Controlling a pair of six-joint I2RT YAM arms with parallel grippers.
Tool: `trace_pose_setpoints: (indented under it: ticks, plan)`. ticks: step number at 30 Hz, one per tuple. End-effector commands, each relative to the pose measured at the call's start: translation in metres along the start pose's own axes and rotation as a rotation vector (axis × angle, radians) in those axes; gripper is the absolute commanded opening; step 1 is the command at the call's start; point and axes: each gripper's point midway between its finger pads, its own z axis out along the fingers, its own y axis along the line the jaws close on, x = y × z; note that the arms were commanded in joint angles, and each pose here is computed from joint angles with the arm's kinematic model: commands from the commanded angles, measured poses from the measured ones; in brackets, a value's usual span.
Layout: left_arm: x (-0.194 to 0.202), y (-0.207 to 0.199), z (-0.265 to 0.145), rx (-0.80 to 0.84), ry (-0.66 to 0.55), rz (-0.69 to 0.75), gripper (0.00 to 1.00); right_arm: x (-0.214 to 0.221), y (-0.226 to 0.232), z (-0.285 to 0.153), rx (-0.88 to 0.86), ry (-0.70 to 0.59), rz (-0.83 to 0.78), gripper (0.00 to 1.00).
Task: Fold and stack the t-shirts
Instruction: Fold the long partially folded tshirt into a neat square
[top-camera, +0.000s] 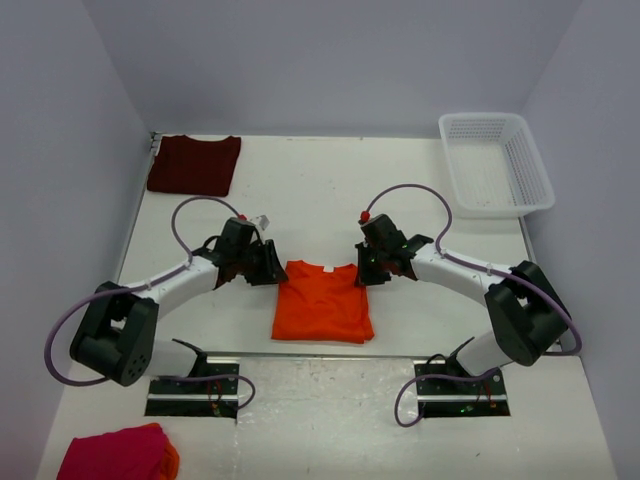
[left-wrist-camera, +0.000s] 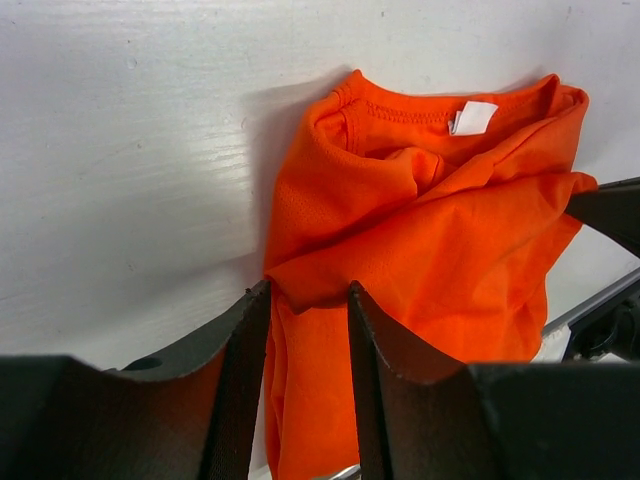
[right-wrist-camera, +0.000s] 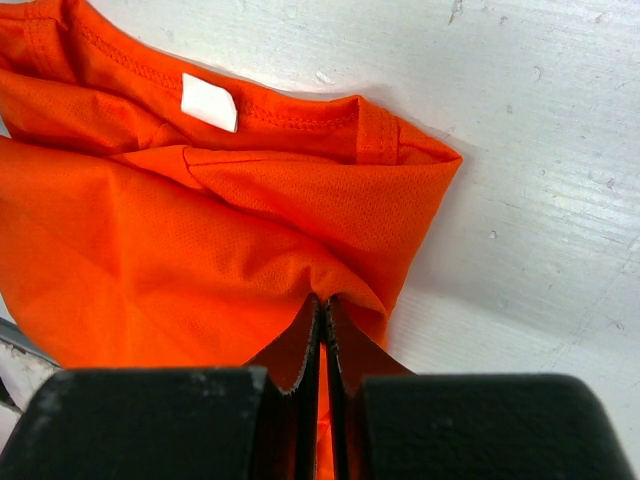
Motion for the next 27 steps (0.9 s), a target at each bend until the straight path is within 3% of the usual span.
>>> trace_pose_setpoints:
  ticks: [1, 4, 7, 9, 10, 17, 27]
  plan:
    - [0.003, -0.007, 0.003, 0.035, 0.005, -0.002, 0.38, -0.013, 0.011, -0.005, -0.041, -0.036, -0.013, 0.00]
    - [0.006, -0.007, 0.006, 0.041, 0.011, -0.005, 0.37, -0.012, 0.011, -0.003, -0.043, -0.029, -0.014, 0.00]
    - [0.005, -0.008, 0.009, 0.050, 0.017, 0.000, 0.26, -0.010, 0.012, -0.002, -0.049, -0.025, -0.013, 0.00]
    - [0.000, -0.010, 0.010, 0.050, 0.010, 0.008, 0.14, -0.010, 0.012, -0.002, -0.050, -0.024, -0.013, 0.00]
    - [-0.001, -0.010, 0.012, 0.046, 0.011, 0.011, 0.01, -0.009, 0.012, -0.002, -0.049, -0.023, -0.013, 0.00]
    - [-0.019, -0.022, -0.007, 0.054, -0.059, 0.049, 0.00, -0.013, 0.009, -0.014, -0.035, -0.054, -0.043, 0.00]
    - [-0.008, -0.045, -0.061, 0.128, -0.122, 0.089, 0.00, 0.000, 0.023, -0.065, -0.081, -0.113, -0.104, 0.00]
